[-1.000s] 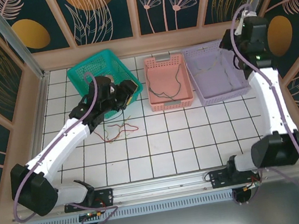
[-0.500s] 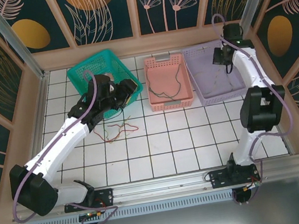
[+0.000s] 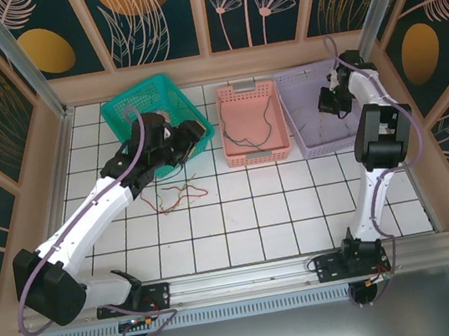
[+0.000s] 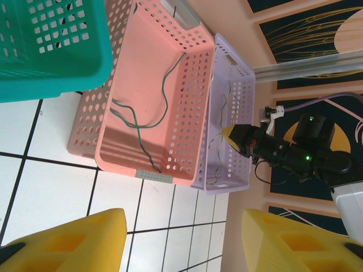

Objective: Untangle the cables

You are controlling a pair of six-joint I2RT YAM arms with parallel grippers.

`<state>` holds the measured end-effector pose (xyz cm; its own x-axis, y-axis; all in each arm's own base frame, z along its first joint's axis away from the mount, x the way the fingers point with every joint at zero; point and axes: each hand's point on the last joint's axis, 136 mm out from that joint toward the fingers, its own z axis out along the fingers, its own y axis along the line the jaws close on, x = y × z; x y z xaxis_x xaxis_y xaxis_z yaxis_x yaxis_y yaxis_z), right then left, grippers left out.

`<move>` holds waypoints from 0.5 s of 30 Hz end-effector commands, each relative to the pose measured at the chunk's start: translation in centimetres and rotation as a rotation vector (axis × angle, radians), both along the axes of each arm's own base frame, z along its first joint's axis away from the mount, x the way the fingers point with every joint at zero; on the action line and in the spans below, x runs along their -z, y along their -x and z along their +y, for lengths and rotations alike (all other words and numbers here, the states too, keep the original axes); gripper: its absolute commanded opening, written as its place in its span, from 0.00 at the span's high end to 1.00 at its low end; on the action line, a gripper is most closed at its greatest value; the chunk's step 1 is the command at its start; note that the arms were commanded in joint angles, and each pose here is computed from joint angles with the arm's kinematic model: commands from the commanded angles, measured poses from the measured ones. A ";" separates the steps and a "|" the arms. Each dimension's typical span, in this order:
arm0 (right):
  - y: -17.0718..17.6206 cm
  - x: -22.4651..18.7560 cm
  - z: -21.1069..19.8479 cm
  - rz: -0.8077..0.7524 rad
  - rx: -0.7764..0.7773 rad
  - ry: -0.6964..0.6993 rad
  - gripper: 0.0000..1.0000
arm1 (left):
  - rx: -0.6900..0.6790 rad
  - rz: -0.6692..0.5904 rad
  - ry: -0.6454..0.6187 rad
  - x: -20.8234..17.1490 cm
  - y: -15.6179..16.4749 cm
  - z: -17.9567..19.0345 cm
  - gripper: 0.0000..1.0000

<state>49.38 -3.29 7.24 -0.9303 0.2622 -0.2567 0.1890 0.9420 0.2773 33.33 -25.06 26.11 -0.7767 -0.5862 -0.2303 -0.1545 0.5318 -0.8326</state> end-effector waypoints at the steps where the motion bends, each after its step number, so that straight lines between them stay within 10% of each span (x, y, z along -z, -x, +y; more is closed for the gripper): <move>1: 0.2 0.2 -0.3 0.047 0.041 0.011 0.85 | -0.016 -0.009 -0.030 0.1 0.1 0.9 0.44; 7: -0.8 -4.5 -2.3 -0.072 0.137 0.144 0.58 | -0.041 -0.001 -0.080 0.5 0.0 1.9 0.42; 15: -0.7 -12.4 -3.8 -0.251 0.257 0.204 0.55 | -0.079 0.008 -0.167 1.6 0.3 3.9 0.39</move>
